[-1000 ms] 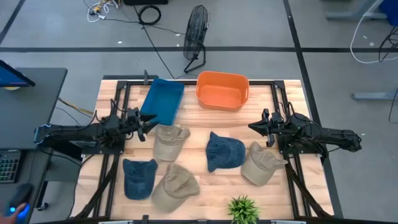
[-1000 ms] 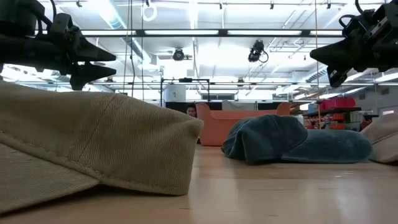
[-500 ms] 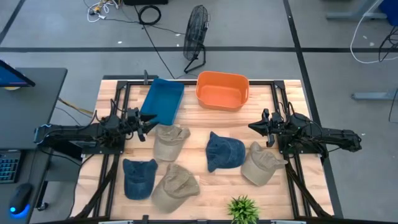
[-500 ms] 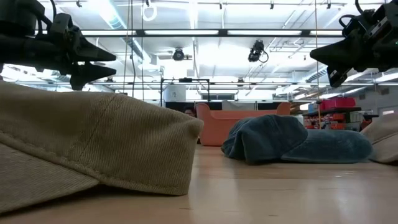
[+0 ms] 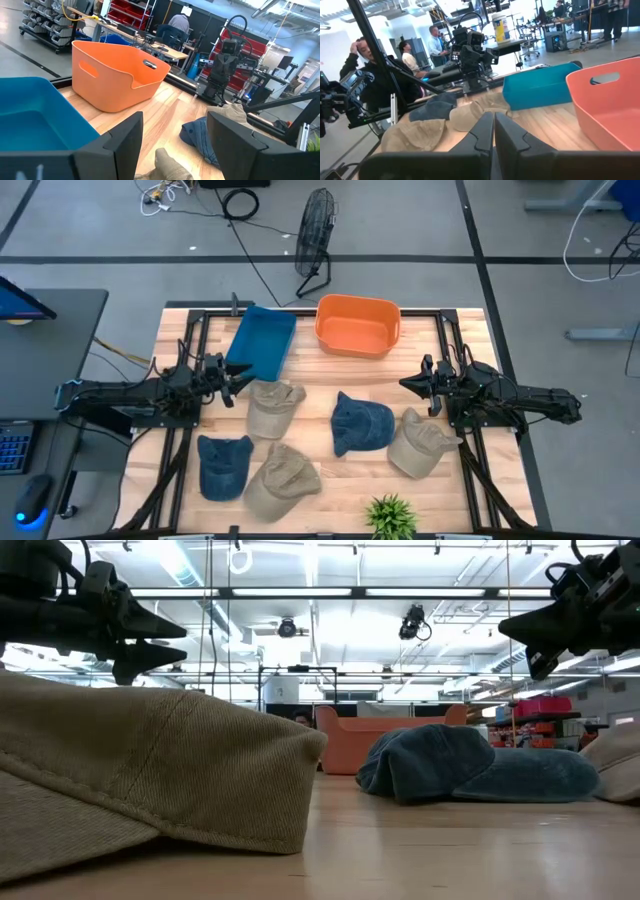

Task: Pick & Place hat
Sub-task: Put the right blue cap into the orange bin

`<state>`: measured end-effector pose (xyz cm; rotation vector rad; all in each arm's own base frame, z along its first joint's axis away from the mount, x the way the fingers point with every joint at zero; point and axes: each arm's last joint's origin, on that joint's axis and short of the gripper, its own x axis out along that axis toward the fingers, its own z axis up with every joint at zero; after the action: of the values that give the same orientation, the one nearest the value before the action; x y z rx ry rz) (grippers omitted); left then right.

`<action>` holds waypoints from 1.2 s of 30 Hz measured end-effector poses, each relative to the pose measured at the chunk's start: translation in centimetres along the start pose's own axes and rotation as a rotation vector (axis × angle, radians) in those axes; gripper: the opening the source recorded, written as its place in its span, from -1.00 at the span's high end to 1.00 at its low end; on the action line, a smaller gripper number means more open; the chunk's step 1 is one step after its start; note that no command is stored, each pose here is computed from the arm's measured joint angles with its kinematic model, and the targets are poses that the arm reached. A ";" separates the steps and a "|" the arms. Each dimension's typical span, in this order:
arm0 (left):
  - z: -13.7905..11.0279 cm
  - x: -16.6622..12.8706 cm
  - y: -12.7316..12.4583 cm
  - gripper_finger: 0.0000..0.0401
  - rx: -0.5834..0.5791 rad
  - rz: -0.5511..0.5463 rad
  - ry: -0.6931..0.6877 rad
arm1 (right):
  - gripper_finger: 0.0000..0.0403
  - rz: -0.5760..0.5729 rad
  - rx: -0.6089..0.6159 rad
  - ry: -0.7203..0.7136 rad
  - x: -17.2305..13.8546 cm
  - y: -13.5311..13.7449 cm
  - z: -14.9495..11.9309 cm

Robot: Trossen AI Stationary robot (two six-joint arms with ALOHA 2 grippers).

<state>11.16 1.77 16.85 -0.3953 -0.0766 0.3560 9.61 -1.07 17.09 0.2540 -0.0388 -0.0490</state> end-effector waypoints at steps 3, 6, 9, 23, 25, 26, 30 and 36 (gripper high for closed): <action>0.0 0.0 0.0 -0.12 -0.001 0.000 -0.001 | 0.89 0.000 -0.007 -0.001 0.0 0.0 0.0; 0.1 0.0 0.0 -0.12 -0.004 -0.004 -0.010 | 0.89 0.000 -0.005 0.000 0.0 0.0 0.0; 0.3 0.0 -0.1 -0.12 -0.007 -0.013 -0.032 | 0.89 0.000 -0.005 0.000 0.0 0.0 0.0; 8.0 -0.7 -3.3 -0.12 0.312 -0.067 -0.242 | 0.89 0.000 -0.005 0.000 0.0 0.0 0.0; 9.2 -0.8 -3.7 -0.12 0.335 -0.066 -0.257 | 0.89 0.000 -0.005 -0.001 0.0 0.0 0.0; 9.7 -0.8 -4.0 -0.12 0.341 -0.066 -0.260 | 0.89 0.000 -0.005 0.000 0.0 0.0 0.0; 11.0 -0.6 -4.6 -0.12 0.345 -0.065 -0.254 | 0.89 0.000 -0.005 0.000 0.0 0.0 0.0; 10.6 0.2 -4.6 -0.12 0.333 -0.058 -0.204 | 0.89 0.000 -0.006 -0.001 0.0 0.0 0.0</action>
<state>11.39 1.71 28.39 -0.0268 -0.2241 0.3441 9.61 -1.07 17.10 0.2482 -0.0393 -0.0494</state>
